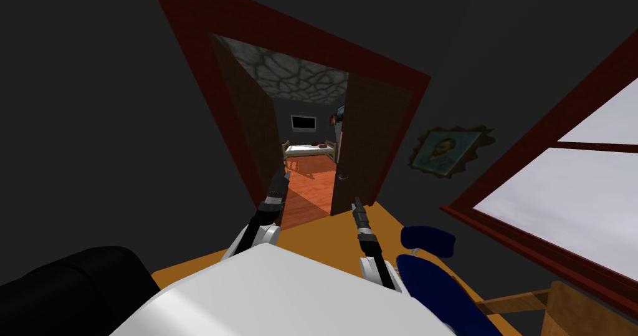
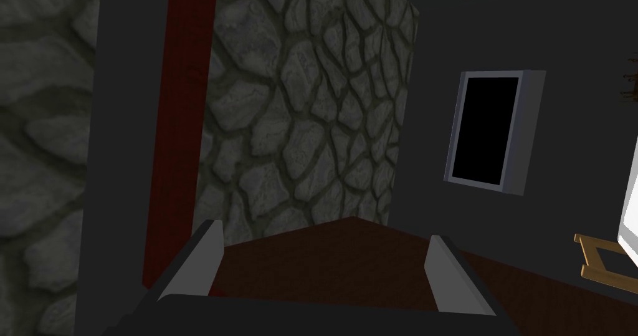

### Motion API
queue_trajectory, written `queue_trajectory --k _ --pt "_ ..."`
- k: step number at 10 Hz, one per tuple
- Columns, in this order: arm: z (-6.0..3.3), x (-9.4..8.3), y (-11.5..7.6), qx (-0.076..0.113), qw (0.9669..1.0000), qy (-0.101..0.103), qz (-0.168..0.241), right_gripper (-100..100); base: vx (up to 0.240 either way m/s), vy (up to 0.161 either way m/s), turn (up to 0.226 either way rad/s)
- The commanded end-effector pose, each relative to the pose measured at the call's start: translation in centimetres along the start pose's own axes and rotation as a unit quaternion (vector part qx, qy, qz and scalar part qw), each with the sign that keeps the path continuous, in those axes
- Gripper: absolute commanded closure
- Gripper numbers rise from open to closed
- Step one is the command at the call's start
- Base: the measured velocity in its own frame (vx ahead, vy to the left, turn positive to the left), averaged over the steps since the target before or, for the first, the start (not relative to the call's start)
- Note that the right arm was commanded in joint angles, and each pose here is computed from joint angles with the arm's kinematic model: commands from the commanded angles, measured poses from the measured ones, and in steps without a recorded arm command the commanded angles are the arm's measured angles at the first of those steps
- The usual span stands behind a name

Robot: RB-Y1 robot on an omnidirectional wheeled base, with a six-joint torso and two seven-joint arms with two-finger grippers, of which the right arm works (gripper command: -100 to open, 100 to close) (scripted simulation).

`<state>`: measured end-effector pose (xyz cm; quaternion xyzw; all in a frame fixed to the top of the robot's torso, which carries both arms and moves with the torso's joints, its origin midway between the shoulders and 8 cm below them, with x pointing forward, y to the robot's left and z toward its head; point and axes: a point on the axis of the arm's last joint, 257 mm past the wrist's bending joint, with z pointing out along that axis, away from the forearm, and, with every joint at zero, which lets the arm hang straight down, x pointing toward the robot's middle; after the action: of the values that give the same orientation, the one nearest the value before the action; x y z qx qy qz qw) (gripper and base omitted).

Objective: Push the door open

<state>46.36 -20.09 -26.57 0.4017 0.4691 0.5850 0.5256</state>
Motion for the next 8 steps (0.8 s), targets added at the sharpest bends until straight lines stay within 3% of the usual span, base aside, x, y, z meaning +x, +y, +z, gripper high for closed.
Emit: queue_trajectory --k 1,2,8 --pt "0.00 0.0 0.0 0.000 1.0000 0.000 0.000 -100 0.000 0.000 0.000" --pt "-0.43 0.5 -1.1 0.011 0.9999 0.005 0.001 -100 0.069 -0.003 -0.045" --pt "-0.57 0.6 -1.4 0.014 0.9999 0.007 0.002 -100 0.033 0.000 0.000"
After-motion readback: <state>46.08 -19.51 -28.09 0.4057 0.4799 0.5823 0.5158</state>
